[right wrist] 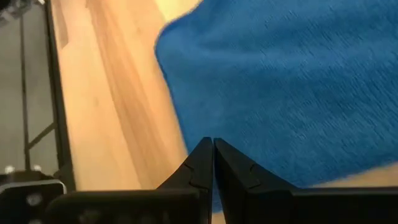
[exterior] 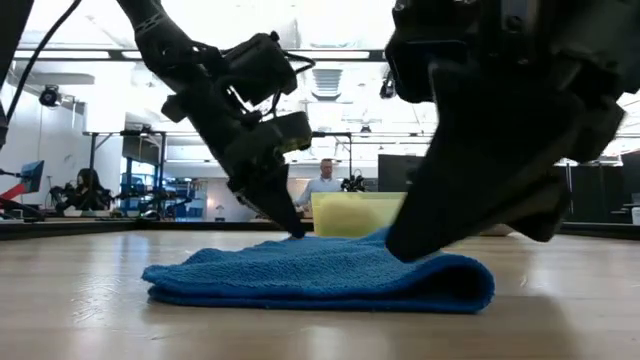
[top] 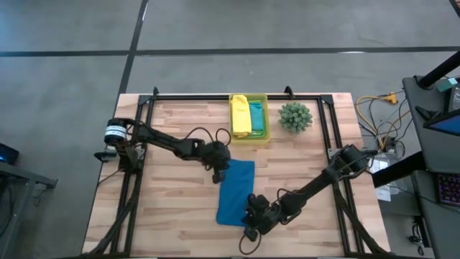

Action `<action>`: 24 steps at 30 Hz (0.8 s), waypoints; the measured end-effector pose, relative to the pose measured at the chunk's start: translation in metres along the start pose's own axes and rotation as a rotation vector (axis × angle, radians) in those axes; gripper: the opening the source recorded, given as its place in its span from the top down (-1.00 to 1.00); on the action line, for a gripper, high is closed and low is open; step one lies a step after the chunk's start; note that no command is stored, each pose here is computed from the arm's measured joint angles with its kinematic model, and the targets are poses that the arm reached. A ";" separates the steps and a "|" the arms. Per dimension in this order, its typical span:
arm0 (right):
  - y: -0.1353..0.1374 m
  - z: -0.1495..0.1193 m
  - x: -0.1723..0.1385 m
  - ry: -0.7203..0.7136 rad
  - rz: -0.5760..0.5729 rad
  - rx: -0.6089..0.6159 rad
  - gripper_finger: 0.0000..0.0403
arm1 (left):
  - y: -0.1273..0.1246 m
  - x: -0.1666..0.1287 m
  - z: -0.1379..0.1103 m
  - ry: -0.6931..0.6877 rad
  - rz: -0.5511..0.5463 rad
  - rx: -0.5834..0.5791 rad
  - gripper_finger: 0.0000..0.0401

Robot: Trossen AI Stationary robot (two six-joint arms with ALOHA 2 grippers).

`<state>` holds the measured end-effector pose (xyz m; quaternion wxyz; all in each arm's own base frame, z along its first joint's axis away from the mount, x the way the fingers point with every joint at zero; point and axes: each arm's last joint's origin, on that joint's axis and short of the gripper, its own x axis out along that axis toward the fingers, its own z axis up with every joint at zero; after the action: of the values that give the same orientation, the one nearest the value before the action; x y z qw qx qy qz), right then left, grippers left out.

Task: Fold microfiber towels
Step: Fold the blue microfiber cloth

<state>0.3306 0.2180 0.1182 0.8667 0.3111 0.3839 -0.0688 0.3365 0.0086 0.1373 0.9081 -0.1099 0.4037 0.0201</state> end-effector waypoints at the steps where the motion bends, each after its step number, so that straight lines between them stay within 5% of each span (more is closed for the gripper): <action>1: -0.001 -0.001 0.000 0.010 -0.002 -0.002 0.96 | 0.001 0.000 -0.002 0.013 0.004 0.002 1.00; 24: 0.001 -0.008 -0.013 0.093 -0.005 -0.077 0.96 | 0.006 -0.006 -0.004 0.030 0.059 -0.047 1.00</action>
<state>0.3172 0.2221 0.1239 0.8591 0.2795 0.4268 -0.0416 0.3283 0.0143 0.1379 0.8981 -0.1198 0.4196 0.0548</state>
